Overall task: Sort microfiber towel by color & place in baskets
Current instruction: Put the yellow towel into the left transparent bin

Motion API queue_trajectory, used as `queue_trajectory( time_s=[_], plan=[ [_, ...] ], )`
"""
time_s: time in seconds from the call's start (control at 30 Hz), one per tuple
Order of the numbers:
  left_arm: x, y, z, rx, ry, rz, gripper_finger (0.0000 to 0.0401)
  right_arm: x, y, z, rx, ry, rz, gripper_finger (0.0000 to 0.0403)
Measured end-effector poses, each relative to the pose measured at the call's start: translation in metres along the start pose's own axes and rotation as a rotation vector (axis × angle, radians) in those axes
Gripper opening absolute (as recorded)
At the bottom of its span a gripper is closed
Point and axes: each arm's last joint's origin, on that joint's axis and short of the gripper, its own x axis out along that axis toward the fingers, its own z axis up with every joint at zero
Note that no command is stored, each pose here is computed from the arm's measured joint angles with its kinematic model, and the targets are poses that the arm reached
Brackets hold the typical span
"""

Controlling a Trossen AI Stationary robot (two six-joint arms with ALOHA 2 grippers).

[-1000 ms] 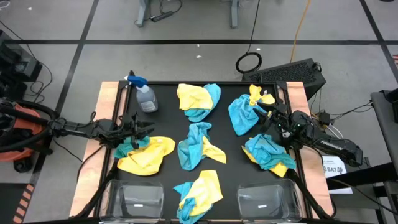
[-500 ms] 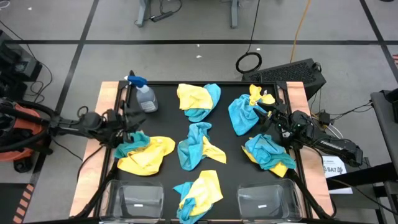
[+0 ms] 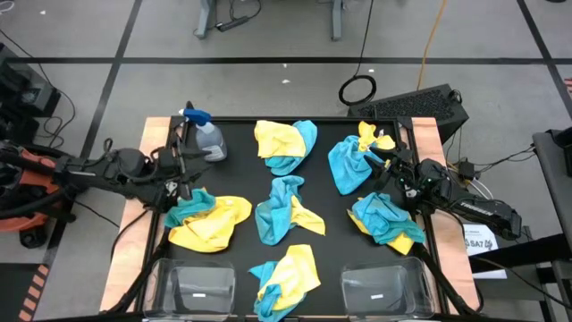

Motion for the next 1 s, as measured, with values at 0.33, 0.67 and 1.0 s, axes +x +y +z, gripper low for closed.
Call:
queue_trajectory(
  time_s=[0.33,0.67,1.0],
  plan=[
    [0.036,-0.015,0.018,0.037,0.14,-0.059,0.0175,0.0,0.0,0.0,0.0,0.0,0.0,0.0187],
    [0.09,-0.046,0.031,0.12,0.292,-0.173,0.0175,0.0,0.0,0.0,0.0,0.0,0.0,0.0187],
    [0.146,-0.072,0.033,0.202,0.396,-0.195,0.0175,0.0,0.0,0.0,0.0,0.001,0.0,0.0187]
  ],
)
